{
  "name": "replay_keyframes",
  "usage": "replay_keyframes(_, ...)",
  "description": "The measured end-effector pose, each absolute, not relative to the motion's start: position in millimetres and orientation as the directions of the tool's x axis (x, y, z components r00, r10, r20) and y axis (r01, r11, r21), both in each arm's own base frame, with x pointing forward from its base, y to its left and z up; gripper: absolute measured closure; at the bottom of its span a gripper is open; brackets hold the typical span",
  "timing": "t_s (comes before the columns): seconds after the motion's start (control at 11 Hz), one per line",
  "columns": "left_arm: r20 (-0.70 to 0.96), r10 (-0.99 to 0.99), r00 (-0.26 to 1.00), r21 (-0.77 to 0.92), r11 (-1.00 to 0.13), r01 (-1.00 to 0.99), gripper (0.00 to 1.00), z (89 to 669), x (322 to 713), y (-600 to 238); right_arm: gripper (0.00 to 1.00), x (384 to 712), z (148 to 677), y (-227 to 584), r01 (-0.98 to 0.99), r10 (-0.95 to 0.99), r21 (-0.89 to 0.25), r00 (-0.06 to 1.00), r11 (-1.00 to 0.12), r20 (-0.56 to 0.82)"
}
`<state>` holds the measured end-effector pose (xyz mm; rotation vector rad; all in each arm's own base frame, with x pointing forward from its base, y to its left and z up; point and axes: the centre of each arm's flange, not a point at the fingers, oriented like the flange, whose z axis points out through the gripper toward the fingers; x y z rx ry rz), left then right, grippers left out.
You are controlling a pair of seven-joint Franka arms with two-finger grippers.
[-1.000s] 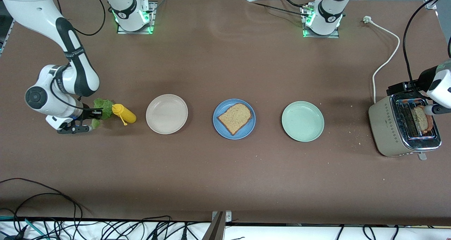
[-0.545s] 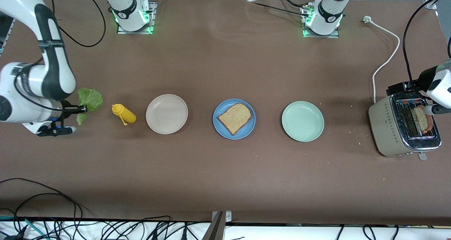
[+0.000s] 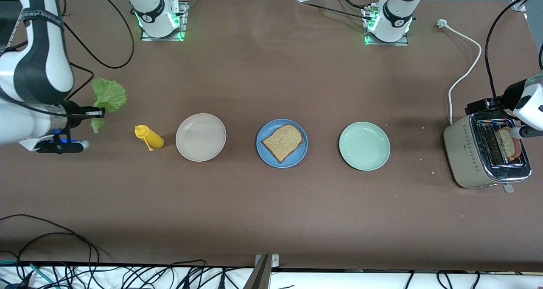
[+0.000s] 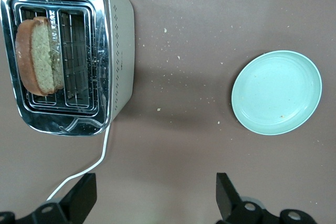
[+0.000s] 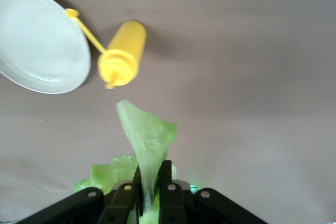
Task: Make sandwich in blue plate with both arms
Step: 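Grasp the green lettuce leaf with the right gripper and lift it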
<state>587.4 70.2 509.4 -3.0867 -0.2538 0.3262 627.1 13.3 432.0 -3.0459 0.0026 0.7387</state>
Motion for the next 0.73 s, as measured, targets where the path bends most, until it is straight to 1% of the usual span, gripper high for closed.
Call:
replay_keyframes(0.36, -0.205, 0.164, 0.965, -0.044, -0.986, 0.158, 0.0, 509.5, 587.4, 70.0, 0.86, 619.5, 432.5, 125.4, -0.135, -0.139, 0.04, 0.884, -0.99, -0.446)
replay_keyframes(0.55, -0.205, 0.164, 0.965, -0.044, -0.986, 0.158, 0.0, 509.5, 587.5, 69.7, 0.86, 614.9, 424.0, 194.2, -0.19, -0.202, 0.069, 0.898, -0.979, -0.391)
replay_keyframes(0.73, -0.207, 0.163, 0.965, -0.044, -0.987, 0.157, 0.0, 509.1, 587.4, 69.6, 0.86, 607.3, 396.6, 273.5, -0.266, -0.278, 0.081, 0.906, -0.961, -0.32)
